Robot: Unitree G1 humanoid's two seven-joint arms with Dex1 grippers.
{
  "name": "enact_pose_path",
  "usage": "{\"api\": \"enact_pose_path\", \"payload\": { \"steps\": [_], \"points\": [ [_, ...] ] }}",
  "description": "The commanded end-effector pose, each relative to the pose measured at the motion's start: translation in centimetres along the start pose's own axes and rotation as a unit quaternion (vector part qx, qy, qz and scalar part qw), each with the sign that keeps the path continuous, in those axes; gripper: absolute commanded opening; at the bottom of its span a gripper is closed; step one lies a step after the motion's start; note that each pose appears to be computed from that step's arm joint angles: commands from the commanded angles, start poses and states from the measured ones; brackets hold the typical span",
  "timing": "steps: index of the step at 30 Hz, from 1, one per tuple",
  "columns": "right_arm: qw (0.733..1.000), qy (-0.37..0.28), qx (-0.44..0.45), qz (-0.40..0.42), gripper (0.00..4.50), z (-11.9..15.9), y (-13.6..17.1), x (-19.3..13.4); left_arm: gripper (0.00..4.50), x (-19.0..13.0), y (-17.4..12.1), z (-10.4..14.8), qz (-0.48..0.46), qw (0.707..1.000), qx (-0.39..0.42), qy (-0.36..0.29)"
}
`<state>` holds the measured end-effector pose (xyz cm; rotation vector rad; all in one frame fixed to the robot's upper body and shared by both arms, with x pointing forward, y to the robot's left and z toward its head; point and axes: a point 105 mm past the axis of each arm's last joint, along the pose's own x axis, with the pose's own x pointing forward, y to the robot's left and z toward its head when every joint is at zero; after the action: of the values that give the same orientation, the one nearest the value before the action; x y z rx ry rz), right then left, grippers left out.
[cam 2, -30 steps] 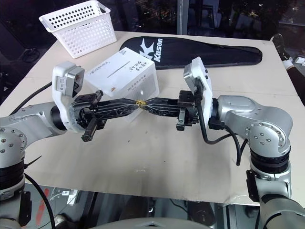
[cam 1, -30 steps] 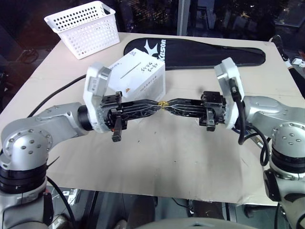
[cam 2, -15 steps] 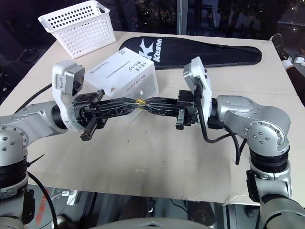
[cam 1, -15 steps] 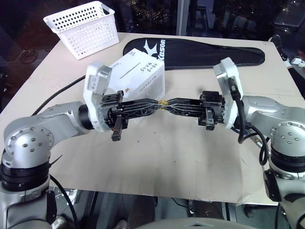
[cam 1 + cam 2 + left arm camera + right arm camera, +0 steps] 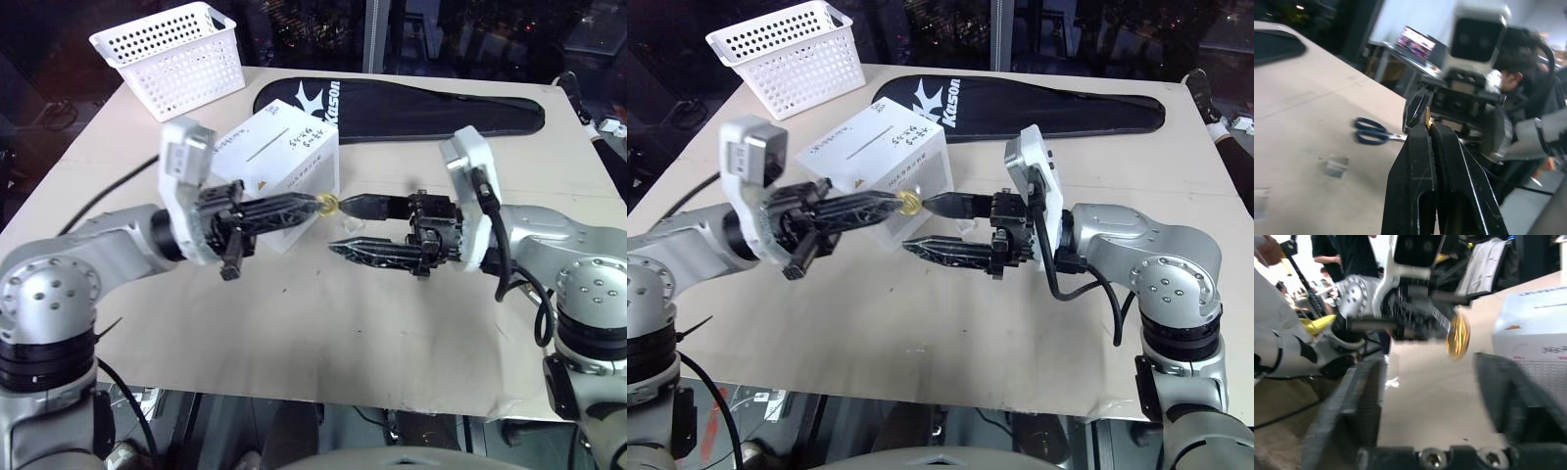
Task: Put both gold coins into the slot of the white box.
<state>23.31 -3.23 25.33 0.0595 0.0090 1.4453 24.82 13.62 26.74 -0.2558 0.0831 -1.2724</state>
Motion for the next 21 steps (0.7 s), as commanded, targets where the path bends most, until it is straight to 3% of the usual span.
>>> {"api": "enact_pose_path", "payload": {
  "steps": [1, 5, 8, 10, 16, 21],
  "points": [
    [0.996, -0.015, -0.075, -0.037, 4.2, 1.6, 0.0, -1.4, 0.0, -1.4, 0.7, 3.1, 0.042, 0.998, 0.035, -0.035],
    [0.989, 0.005, -0.127, -0.073, 4.2, 1.8, -0.4, -3.1, 0.0, -2.8, 2.9, 5.1, 0.123, 0.989, 0.08, -0.037],
    [0.979, 0.027, -0.175, -0.105, 4.2, 2.3, -0.7, -5.0, 0.0, -4.1, 6.2, 6.2, 0.218, 0.968, 0.128, 0.004],
    [0.972, 0.034, -0.199, -0.123, 4.2, 2.9, -1.0, -6.0, 0.0, -4.6, 8.2, 6.3, 0.255, 0.96, 0.104, 0.043],
    [0.963, 0.028, -0.222, -0.153, 4.2, 3.5, -1.4, -6.6, 0.0, -4.0, 11.0, 5.9, 0.271, 0.954, 0.093, 0.091],
    [0.961, 0.024, -0.222, -0.16, 4.2, 3.4, -1.2, -6.3, 0.0, -3.2, 11.7, 5.0, 0.258, 0.955, 0.088, 0.119]
  ]
}}
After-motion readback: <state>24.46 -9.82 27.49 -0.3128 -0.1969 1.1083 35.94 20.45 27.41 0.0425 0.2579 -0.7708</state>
